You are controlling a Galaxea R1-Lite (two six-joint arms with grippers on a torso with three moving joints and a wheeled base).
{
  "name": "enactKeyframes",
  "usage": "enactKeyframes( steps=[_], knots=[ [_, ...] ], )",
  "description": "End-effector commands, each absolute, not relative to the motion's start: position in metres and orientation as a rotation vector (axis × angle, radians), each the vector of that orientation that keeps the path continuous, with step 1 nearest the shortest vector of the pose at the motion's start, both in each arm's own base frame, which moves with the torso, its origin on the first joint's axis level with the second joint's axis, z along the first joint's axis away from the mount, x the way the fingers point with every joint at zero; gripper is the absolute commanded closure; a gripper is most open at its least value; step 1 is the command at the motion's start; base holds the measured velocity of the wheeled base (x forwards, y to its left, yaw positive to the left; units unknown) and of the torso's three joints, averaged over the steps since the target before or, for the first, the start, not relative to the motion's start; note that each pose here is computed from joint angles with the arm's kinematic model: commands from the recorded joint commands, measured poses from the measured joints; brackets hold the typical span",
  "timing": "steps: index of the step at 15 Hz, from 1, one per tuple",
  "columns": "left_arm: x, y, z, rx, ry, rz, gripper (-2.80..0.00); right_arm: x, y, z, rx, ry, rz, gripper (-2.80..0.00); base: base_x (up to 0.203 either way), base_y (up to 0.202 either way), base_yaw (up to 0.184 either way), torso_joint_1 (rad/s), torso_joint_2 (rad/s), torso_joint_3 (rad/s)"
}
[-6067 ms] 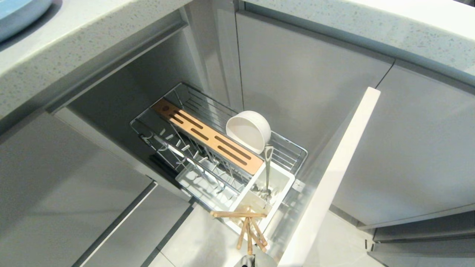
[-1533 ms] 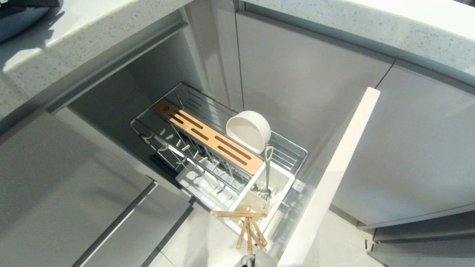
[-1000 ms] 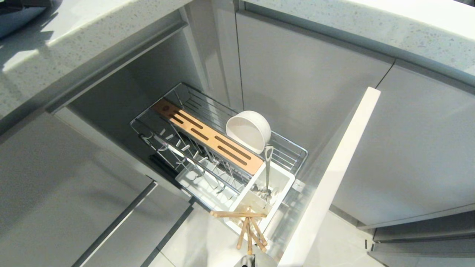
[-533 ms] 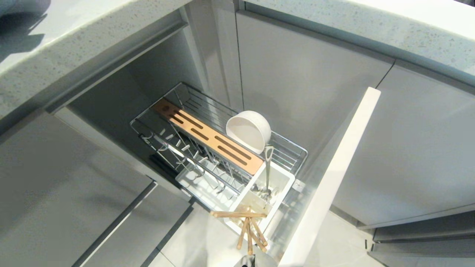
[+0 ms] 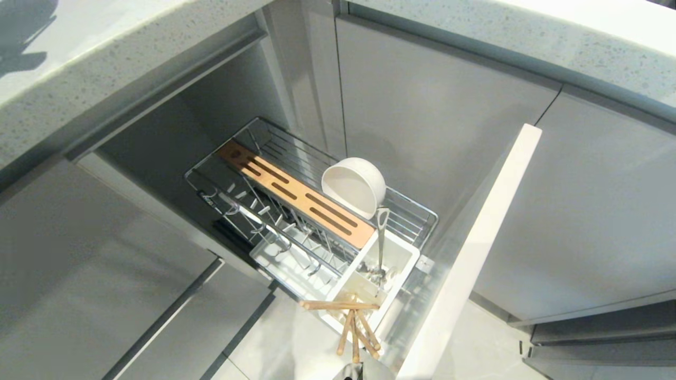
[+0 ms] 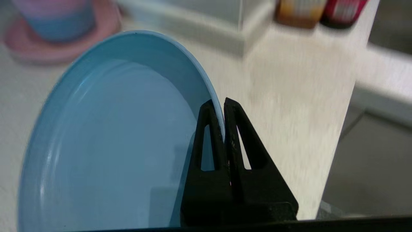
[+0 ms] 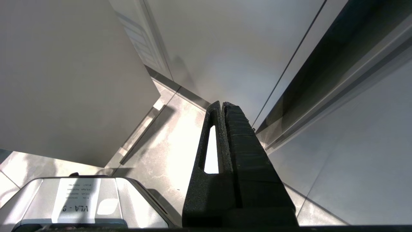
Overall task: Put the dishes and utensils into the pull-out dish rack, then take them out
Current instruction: Pick up the plate and place it in the cupboard
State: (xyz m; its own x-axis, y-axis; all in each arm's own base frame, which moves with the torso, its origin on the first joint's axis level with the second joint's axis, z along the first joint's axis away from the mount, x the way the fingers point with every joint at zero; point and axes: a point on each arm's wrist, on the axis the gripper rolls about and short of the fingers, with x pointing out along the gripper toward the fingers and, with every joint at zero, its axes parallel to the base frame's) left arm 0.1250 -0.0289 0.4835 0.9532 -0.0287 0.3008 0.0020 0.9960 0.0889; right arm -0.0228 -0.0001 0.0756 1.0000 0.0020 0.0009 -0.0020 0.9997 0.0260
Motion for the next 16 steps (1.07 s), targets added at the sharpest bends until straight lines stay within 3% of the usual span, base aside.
enactKeyframes(
  steps=[1, 6, 12, 16],
  knots=[
    [0.116, -0.027, 0.496, 0.058, -0.435, -0.003, 0.0, -0.023, 0.0, 0.075, 0.026, 0.0, 0.002, 0.0, 0.0, 0.0, 0.0, 0.0, 0.0, 0.0],
    [0.095, -0.021, 0.524, -0.058, -0.752, 0.025, 0.0, -0.023, 0.0, 0.075, 0.026, 0.001, 0.002, 0.0, 0.0, 0.0, 0.0, 0.0, 0.0, 0.0],
    [0.066, -0.017, 0.537, -0.625, -0.941, -0.242, 0.0, -0.023, 0.0, 0.076, 0.026, -0.001, 0.003, 0.0, 0.0, 0.0, 0.0, 0.0, 0.0, 0.0],
    [0.042, -0.011, 0.537, -0.949, -0.917, -0.483, 0.0, -0.023, 0.0, 0.075, 0.026, 0.0, 0.003, 0.0, 0.0, 0.0, 0.0, 0.0, 0.0, 0.0]
  ],
)
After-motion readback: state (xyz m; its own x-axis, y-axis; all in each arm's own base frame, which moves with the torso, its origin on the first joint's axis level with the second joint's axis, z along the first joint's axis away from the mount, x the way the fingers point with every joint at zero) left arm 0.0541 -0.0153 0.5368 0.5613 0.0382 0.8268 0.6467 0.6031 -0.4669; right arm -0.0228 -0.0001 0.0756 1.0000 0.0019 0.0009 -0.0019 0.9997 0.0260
